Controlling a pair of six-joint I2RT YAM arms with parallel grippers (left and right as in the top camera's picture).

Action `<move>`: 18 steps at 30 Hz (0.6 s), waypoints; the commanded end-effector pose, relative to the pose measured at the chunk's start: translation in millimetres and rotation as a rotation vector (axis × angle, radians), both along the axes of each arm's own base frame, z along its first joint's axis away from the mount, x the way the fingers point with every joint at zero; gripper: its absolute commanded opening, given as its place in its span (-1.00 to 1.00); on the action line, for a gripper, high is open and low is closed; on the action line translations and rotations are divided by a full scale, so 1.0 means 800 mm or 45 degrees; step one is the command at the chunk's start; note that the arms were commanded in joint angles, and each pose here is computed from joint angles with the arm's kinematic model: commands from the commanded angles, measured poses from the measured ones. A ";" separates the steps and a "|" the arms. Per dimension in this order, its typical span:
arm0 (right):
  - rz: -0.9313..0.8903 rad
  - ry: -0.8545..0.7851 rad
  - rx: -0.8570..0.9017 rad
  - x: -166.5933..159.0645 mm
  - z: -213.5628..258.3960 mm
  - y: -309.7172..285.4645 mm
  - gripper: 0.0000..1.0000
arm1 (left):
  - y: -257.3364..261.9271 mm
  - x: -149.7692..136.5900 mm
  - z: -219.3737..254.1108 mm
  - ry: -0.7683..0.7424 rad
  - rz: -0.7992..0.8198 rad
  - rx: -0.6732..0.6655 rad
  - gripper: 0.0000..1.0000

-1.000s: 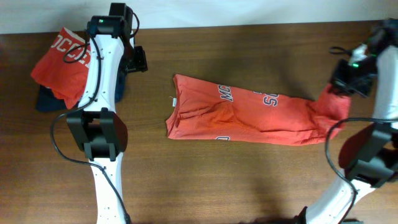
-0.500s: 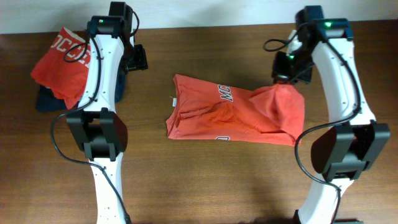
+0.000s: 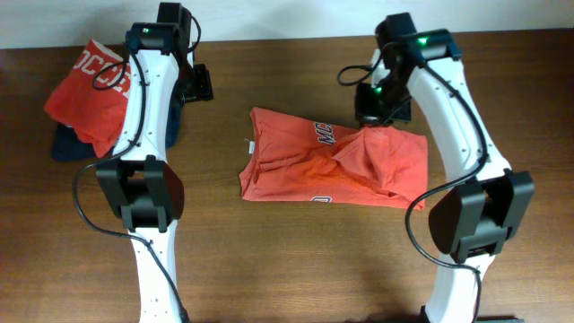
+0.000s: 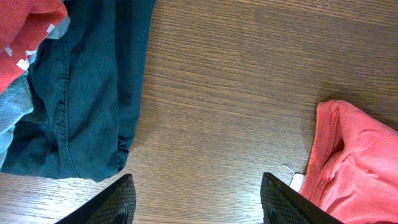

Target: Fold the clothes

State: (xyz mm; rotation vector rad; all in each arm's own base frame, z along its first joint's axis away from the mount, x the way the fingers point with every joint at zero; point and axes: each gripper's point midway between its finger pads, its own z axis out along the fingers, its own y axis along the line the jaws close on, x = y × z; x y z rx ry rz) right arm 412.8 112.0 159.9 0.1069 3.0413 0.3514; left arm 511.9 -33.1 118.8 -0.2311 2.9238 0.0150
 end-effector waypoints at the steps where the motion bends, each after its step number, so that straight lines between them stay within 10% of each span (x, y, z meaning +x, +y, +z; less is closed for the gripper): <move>1: 0.077 0.007 -0.023 -0.007 -0.001 0.012 -0.92 | 0.006 0.002 0.008 -0.022 0.009 0.016 0.29; 14: 0.089 0.064 -0.052 -0.017 -0.036 0.013 -0.91 | 0.005 0.002 0.008 -0.023 0.006 0.016 0.29; 18: 0.115 -0.028 0.011 0.003 -0.039 0.034 -0.55 | 0.005 0.003 0.008 -0.026 0.006 0.015 0.29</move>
